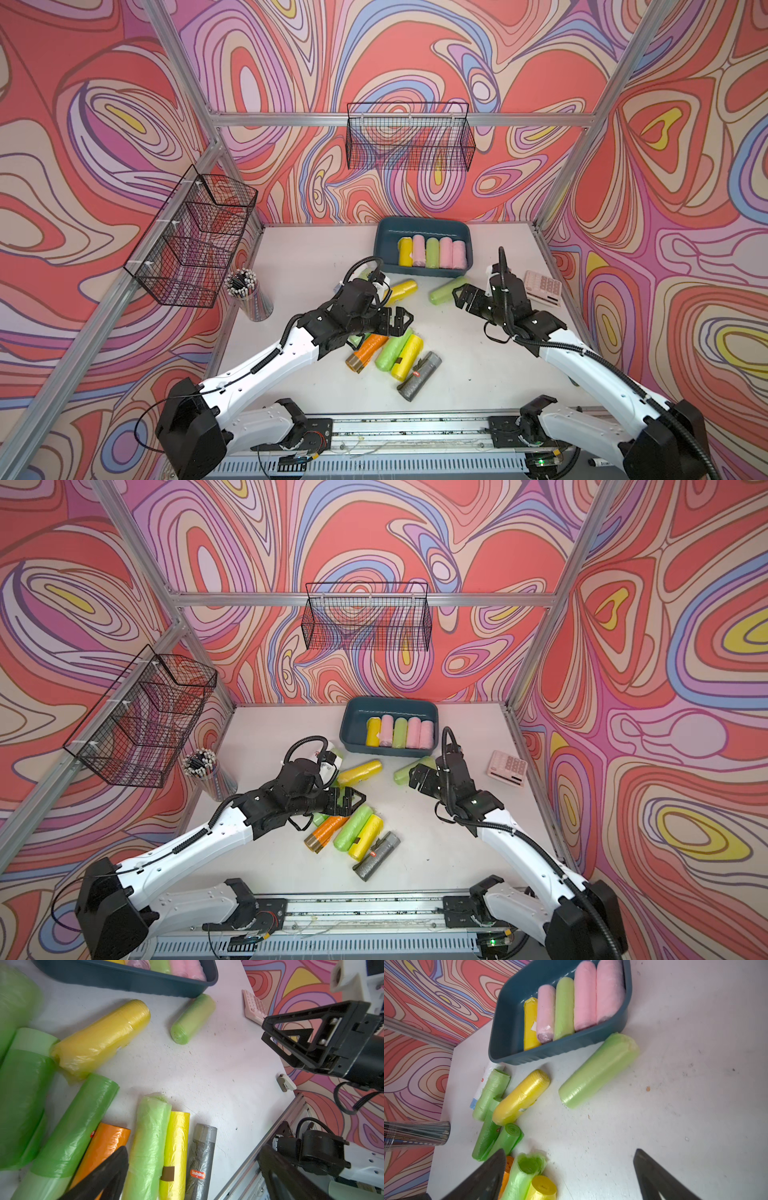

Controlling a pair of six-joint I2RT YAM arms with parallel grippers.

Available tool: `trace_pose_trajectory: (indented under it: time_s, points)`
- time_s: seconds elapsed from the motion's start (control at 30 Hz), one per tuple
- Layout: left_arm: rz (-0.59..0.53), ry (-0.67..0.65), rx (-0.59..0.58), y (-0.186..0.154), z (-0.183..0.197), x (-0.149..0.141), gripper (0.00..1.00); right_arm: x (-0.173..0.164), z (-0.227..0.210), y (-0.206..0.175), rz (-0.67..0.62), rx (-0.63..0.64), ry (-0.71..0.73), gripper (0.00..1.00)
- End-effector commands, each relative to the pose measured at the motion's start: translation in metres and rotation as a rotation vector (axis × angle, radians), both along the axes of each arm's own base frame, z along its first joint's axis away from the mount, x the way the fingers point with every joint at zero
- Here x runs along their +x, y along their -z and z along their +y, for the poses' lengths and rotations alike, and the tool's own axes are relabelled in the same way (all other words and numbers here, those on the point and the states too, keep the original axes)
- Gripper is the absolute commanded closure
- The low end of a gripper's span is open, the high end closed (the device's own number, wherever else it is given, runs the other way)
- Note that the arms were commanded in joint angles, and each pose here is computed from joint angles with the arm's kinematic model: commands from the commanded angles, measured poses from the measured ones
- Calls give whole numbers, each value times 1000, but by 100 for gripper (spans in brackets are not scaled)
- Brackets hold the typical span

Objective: Put the roll of trash bags into the storage box
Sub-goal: Pick up the roll of trash bags from the center of the board.

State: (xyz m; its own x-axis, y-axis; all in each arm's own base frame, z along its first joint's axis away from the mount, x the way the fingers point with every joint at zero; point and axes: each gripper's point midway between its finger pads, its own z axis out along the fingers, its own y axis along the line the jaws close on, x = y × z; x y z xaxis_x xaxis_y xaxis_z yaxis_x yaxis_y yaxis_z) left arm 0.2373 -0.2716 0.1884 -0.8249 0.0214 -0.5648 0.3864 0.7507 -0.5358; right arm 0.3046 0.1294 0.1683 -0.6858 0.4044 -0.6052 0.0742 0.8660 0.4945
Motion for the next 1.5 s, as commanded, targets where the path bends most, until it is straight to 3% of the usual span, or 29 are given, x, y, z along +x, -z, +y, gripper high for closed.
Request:
trace_pose_trajectory:
  time_s: [0.0,0.57,1.47]
  points:
    - [50,54,22,16,-7,-16,2,-13,-5,2,14,33,15,2]
    - [153,177,122,61,-16,-60,11,-64,-20,16,58,71,15,2]
    - [208,227,203,94,-26,-84,18,-75,-37,7,32,53,73,2]
